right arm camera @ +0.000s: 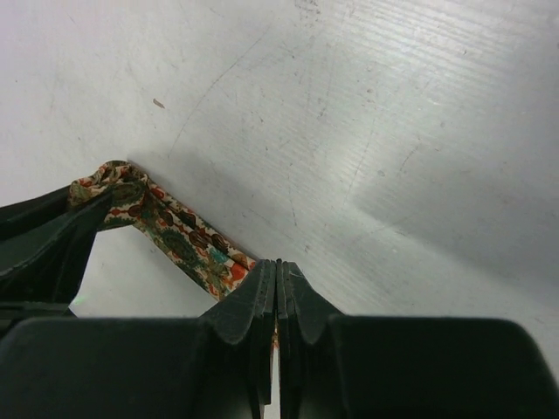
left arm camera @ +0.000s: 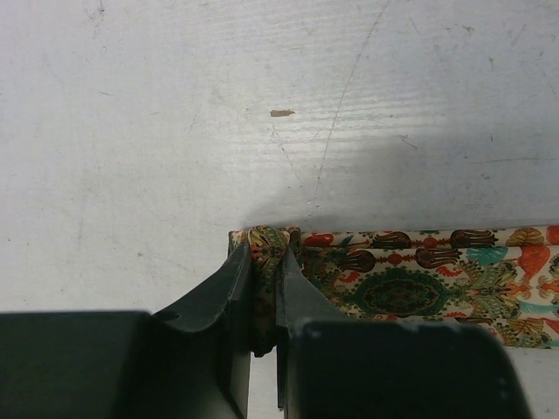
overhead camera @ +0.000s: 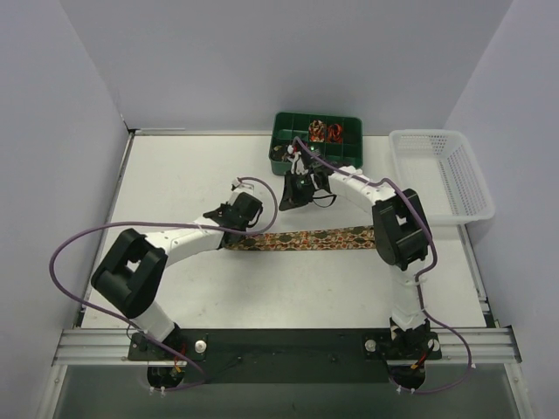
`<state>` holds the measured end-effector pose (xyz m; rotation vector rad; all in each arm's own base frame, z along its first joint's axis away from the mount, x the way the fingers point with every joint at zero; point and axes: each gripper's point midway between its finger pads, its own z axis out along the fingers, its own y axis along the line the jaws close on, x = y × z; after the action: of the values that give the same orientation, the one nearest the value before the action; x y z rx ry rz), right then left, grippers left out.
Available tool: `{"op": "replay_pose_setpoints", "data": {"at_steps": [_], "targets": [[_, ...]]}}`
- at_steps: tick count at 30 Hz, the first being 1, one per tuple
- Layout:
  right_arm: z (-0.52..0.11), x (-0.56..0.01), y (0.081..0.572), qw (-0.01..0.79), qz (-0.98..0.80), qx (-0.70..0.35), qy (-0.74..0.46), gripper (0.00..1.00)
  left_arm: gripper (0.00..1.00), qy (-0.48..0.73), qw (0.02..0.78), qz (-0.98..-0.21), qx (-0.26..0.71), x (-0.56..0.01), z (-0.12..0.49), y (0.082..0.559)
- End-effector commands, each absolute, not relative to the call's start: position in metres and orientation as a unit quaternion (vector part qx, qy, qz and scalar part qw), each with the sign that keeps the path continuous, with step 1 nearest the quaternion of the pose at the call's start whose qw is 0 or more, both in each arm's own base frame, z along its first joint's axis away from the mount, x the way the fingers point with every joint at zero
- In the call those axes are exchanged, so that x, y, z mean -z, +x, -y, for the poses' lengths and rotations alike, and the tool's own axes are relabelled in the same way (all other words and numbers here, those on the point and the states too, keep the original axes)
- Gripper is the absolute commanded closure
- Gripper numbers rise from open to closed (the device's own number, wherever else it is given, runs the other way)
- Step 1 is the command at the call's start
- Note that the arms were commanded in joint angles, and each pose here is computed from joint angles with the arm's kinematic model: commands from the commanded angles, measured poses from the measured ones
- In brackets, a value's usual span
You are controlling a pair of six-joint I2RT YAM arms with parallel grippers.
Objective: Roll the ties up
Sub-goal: Roll the tie at the center of the board.
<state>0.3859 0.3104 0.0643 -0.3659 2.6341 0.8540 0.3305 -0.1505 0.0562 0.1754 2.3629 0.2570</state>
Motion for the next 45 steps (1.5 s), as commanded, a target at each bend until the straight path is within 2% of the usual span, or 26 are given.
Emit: {"op": "replay_pose_setpoints", "data": {"at_steps": [1, 8, 12, 14, 17, 18, 21, 32, 45], "targets": [[-0.304, -0.095, 0.387, 0.204, -0.921, -0.304, -0.135, 0.98, 1.00, 0.072, 0.380, -0.912, -0.136, -0.066, 0.159, 0.332], [-0.303, -0.092, 0.387, 0.202, -0.921, -0.304, -0.134, 0.98, 1.00, 0.096, 0.373, -0.914, -0.128, -0.057, 0.181, 0.328], [-0.302, -0.090, 0.387, 0.202, -0.922, -0.301, -0.134, 0.98, 0.94, 0.107, 0.369, -0.914, -0.126, -0.054, 0.190, 0.324], [-0.301, -0.089, 0.387, 0.201, -0.923, -0.300, -0.133, 0.98, 0.73, 0.109, 0.370, -0.914, -0.123, -0.053, 0.194, 0.322], [-0.302, -0.088, 0.387, 0.200, -0.923, -0.299, -0.134, 0.98, 0.56, 0.106, 0.377, -0.912, -0.121, -0.056, 0.197, 0.320], [-0.301, -0.087, 0.387, 0.199, -0.924, -0.298, -0.132, 0.98, 0.47, 0.104, 0.379, -0.912, -0.121, -0.056, 0.196, 0.319], [-0.302, -0.087, 0.387, 0.199, -0.924, -0.298, -0.133, 0.98, 0.41, 0.101, 0.391, -0.908, -0.106, -0.060, 0.201, 0.318], [-0.305, -0.084, 0.388, 0.194, -0.923, -0.303, -0.134, 0.98, 0.40, 0.074, 0.433, -0.897, -0.041, -0.081, 0.209, 0.309], [-0.309, -0.079, 0.387, 0.184, -0.924, -0.308, -0.134, 0.98, 0.48, 0.079, 0.396, -0.915, 0.014, -0.051, 0.234, 0.300]]}}
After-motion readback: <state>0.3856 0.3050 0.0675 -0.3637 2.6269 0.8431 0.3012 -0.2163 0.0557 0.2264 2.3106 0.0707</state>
